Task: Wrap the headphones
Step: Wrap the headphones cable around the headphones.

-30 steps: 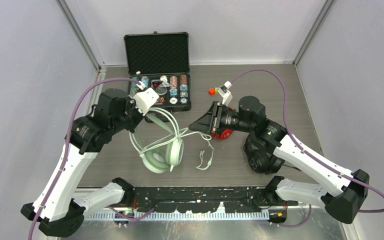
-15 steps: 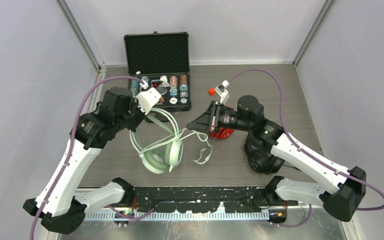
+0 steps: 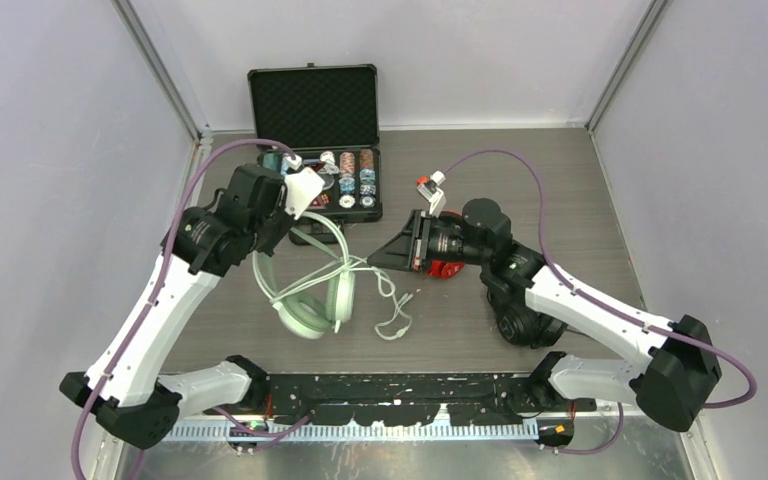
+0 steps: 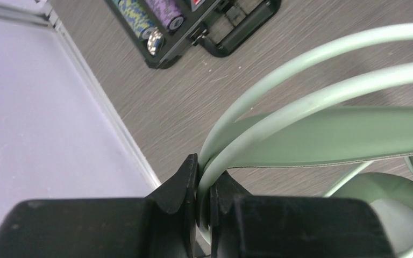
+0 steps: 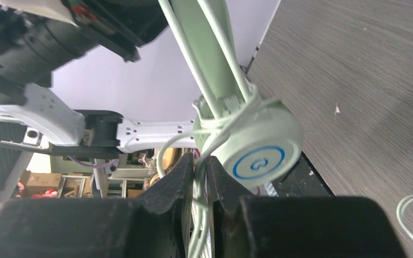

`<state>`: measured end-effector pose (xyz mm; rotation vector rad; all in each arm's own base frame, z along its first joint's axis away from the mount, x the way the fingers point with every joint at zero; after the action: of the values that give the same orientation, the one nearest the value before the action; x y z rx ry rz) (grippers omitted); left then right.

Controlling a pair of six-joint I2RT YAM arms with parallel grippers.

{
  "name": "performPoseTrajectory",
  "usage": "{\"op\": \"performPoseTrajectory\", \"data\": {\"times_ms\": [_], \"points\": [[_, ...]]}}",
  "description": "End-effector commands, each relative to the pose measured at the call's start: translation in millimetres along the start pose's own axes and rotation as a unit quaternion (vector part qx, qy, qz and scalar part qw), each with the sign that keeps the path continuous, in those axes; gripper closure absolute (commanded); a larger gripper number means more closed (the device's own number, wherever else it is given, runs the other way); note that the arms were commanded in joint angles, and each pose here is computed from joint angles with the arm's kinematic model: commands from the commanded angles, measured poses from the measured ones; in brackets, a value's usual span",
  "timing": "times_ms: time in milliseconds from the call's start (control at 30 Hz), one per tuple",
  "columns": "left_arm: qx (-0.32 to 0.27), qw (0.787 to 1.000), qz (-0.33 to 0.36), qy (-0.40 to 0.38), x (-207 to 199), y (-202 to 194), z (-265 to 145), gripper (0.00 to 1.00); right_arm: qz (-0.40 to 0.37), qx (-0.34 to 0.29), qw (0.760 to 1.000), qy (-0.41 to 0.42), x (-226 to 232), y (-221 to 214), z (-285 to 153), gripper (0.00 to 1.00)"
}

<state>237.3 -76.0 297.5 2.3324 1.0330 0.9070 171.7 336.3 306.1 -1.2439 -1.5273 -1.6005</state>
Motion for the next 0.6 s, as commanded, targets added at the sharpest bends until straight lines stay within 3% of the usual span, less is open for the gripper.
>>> {"op": "performPoseTrajectory", "data": {"times_ms": [0,133,300,467,567], "points": [[0.024,0.998,0.001,0.066,26,-1,-10,1.0,-0.02,0.012,0.998,0.055,7,-7,3,0.8],[0.053,0.994,0.014,0.091,32,-11,-5,1.0,0.007,-0.001,0.997,0.08,3,-3,12,0.85],[0.039,0.997,-0.006,0.07,22,-9,2,1.0,0.022,0.004,0.995,0.092,5,8,30,0.85],[0.03,0.997,-0.02,0.074,23,-6,2,1.0,0.04,0.022,0.99,0.135,0,-2,32,0.7],[0.014,0.997,-0.032,0.071,25,3,-5,1.0,0.03,0.022,0.992,0.118,-13,-9,30,0.64]]}}
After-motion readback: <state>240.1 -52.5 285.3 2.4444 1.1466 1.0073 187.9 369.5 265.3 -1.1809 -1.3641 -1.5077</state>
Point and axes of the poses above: each gripper's point midway between its finger pads, its own z axis out along the fingers, its own x axis along the line the jaws close on, y = z × x, the point moved 1 cm from there along -z, back along the fingers, and after that the axes turned 2 degrees about -z, right-handed, at the moved point
